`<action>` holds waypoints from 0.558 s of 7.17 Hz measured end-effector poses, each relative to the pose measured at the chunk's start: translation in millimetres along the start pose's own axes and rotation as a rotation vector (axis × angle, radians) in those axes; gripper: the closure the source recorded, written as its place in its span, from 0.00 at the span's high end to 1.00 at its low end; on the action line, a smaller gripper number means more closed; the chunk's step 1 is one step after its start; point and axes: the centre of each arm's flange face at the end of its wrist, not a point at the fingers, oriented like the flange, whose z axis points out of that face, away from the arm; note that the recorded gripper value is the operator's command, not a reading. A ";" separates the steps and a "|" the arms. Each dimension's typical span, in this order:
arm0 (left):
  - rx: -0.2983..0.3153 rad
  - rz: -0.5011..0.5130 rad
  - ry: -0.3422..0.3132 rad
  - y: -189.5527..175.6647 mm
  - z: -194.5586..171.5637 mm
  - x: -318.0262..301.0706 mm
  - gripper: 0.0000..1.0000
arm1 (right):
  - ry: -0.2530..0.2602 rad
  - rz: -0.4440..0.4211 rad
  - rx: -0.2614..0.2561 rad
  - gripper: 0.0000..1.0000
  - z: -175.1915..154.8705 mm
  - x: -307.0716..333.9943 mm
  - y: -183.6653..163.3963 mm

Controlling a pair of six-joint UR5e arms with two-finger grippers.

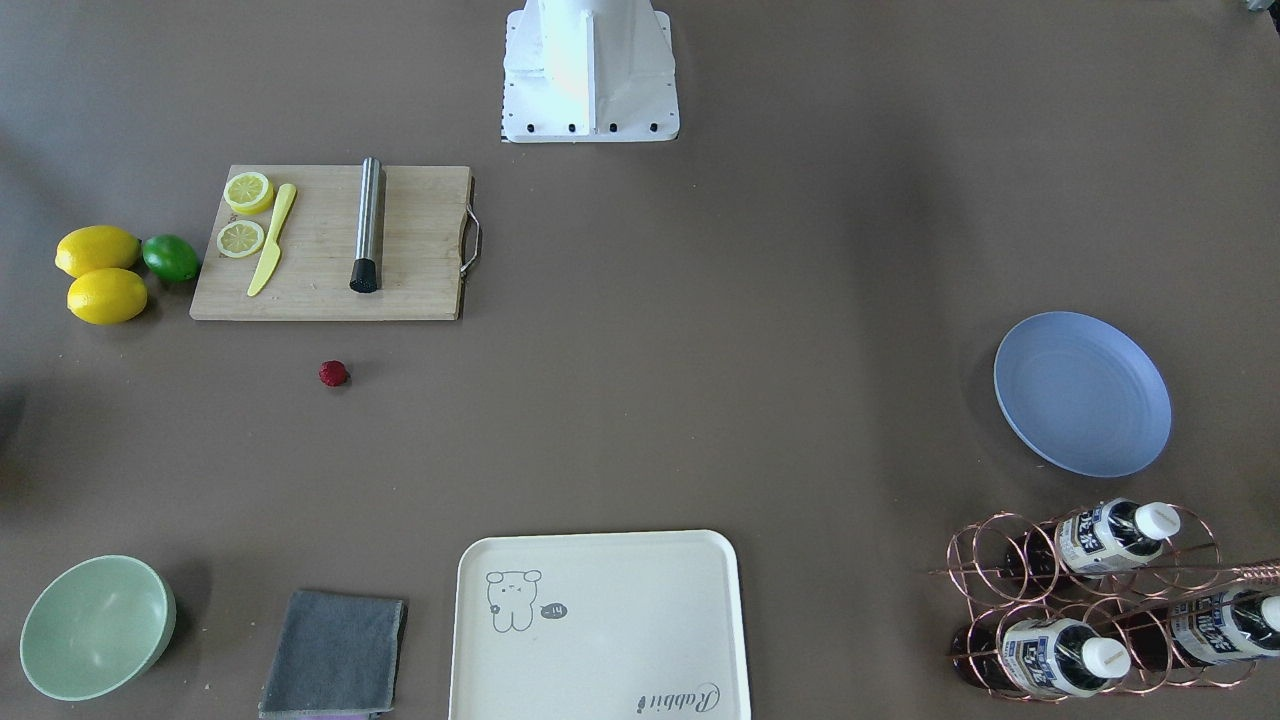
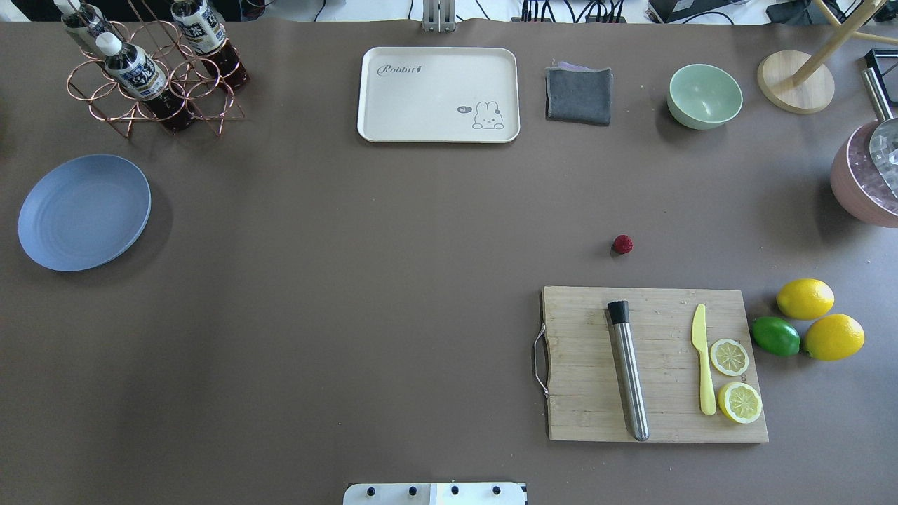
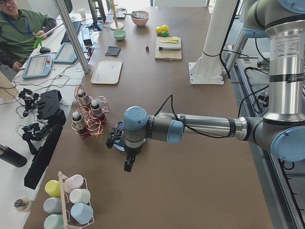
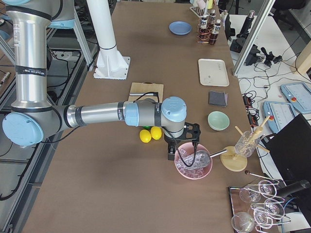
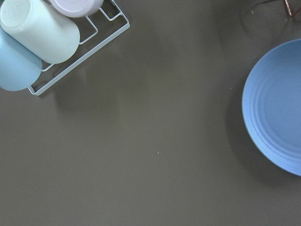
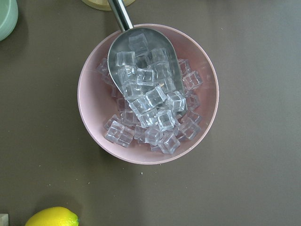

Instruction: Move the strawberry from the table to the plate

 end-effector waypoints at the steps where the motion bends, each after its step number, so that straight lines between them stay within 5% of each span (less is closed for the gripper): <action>1: 0.001 0.001 0.000 -1.1 -0.4 0.2 0.98 | -0.001 0.001 -0.001 1.00 0.2 0.1 0.2; 4: 0.000 0.000 0.000 -1.0 -0.4 0.3 0.98 | 0.000 0.002 -0.003 1.00 0.9 1.0 1.2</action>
